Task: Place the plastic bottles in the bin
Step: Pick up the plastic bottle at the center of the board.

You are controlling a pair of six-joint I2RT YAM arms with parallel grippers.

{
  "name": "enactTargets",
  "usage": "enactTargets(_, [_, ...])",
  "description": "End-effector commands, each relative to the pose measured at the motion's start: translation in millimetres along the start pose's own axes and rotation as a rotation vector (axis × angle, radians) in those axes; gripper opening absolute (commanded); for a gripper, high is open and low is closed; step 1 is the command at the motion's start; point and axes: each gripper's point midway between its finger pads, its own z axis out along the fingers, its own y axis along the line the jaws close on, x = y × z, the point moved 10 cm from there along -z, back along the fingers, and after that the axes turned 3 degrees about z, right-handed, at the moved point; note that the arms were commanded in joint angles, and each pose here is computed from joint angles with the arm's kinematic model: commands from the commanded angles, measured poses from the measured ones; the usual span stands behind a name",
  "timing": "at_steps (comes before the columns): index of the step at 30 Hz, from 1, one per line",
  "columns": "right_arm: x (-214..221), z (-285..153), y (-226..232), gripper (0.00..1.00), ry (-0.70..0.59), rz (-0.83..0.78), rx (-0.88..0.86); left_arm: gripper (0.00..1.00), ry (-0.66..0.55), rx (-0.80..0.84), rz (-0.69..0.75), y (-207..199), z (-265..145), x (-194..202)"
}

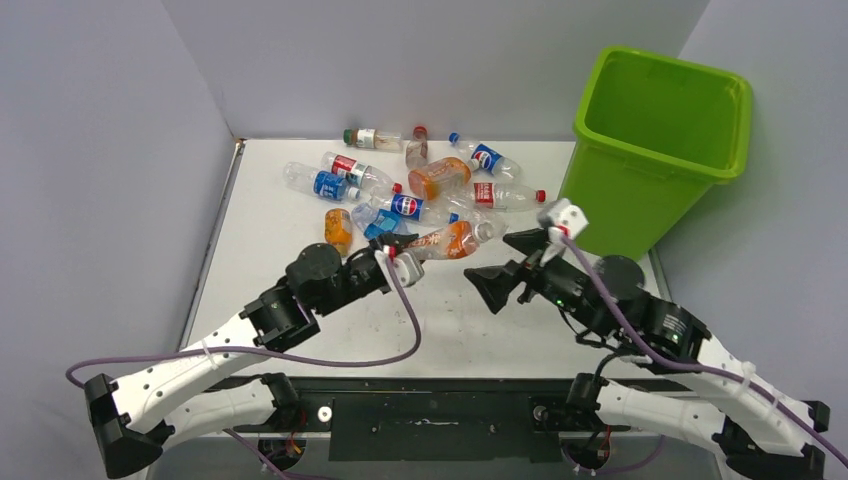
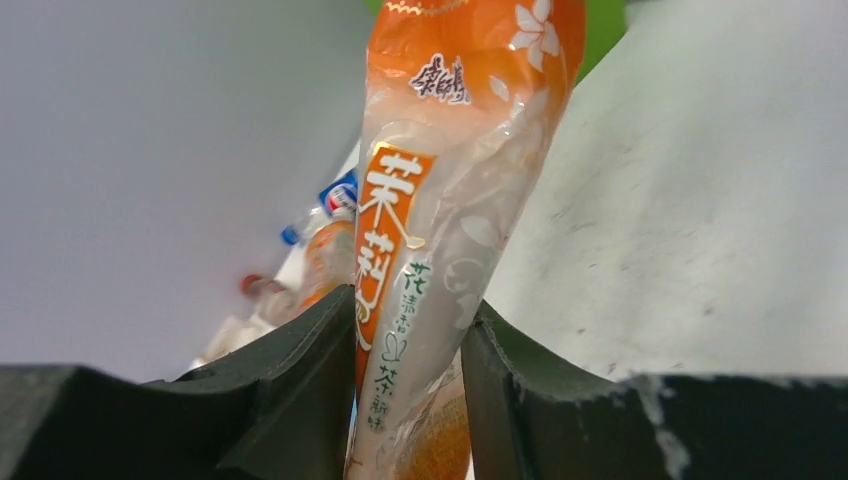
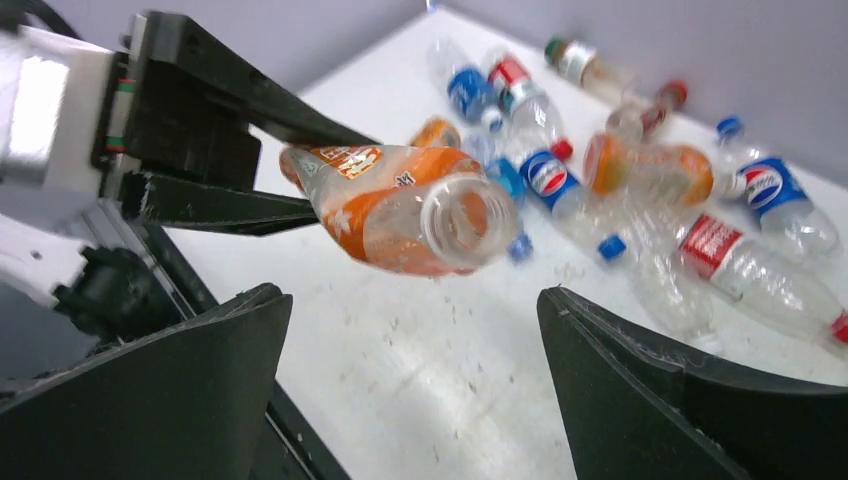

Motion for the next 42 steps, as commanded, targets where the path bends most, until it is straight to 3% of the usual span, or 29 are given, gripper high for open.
enactTargets(1, [-32.6,-14.7,0.9,1.00,-0.437,0.091,-0.052,0.35,-0.205,0.226,-0.399,-3.5,-4.1,-24.9])
enactTargets(3, [-37.5,-18.8,2.6,1.00,-0.507,0.117,-0.081,0.31,-0.229,0.283,-0.485,-3.2,-2.1,-28.0])
enactTargets(6, [-42.4,-19.4,8.0,0.91,-0.579,0.140,-0.149,0.28,-0.255,0.357,-0.624,-3.4,0.5,-28.8])
enactTargets(10, [-40.8,-7.6,11.7,0.90,-0.599,0.166,-0.165,0.27,-0.349,0.404,-0.749,-6.1,2.5,-26.2])
enactTargets(17, [-35.5,6.1,6.6,0.90,-0.654,0.251,-0.081,0.19,-0.397,0.420,-0.784,-14.9,2.5,-17.1])
enactTargets(22, [-34.8,25.9,9.4,1.00,-0.584,0.271,-0.038,0.18,-0.396,0.425,-0.781,-18.2,4.0,-12.8])
enactTargets(25, [-32.4,31.0,8.7,0.89,-0.570,0.287,-0.015,0.17,-0.401,0.412,-0.773,-18.7,2.1,-12.0])
enactTargets(31, [-31.2,32.4,8.4,0.57,-0.548,0.303,-0.001,0.16,-0.421,0.352,-0.749,-17.6,-3.0,-10.8])
enactTargets(34, [-30.9,31.9,8.8,0.37,-0.543,0.302,-0.008,0.16,-0.426,0.342,-0.747,-17.8,-3.1,-10.4])
enactTargets(35, [-31.0,31.8,9.4,0.25,-0.539,0.299,-0.015,0.17,-0.425,0.337,-0.749,-17.9,-3.0,-9.8])
enactTargets(37, [-32.2,31.3,10.1,0.06,-0.533,0.299,-0.022,0.25,-0.429,0.317,-0.746,-17.3,-3.3,-9.1])
enactTargets(38, [-32.7,30.5,10.9,0.05,-0.531,0.294,-0.030,0.33,-0.431,0.299,-0.748,-17.0,-4.0,-8.1])
enactTargets(40, [-36.4,28.4,11.3,0.05,-0.532,0.277,-0.040,0.69,-0.441,0.266,-0.745,-16.1,-6.2,-6.5])
enactTargets(42, [-41.9,25.4,11.7,0.05,-0.532,0.250,-0.041,0.93,-0.450,0.249,-0.739,-16.5,-8.9,-6.5])
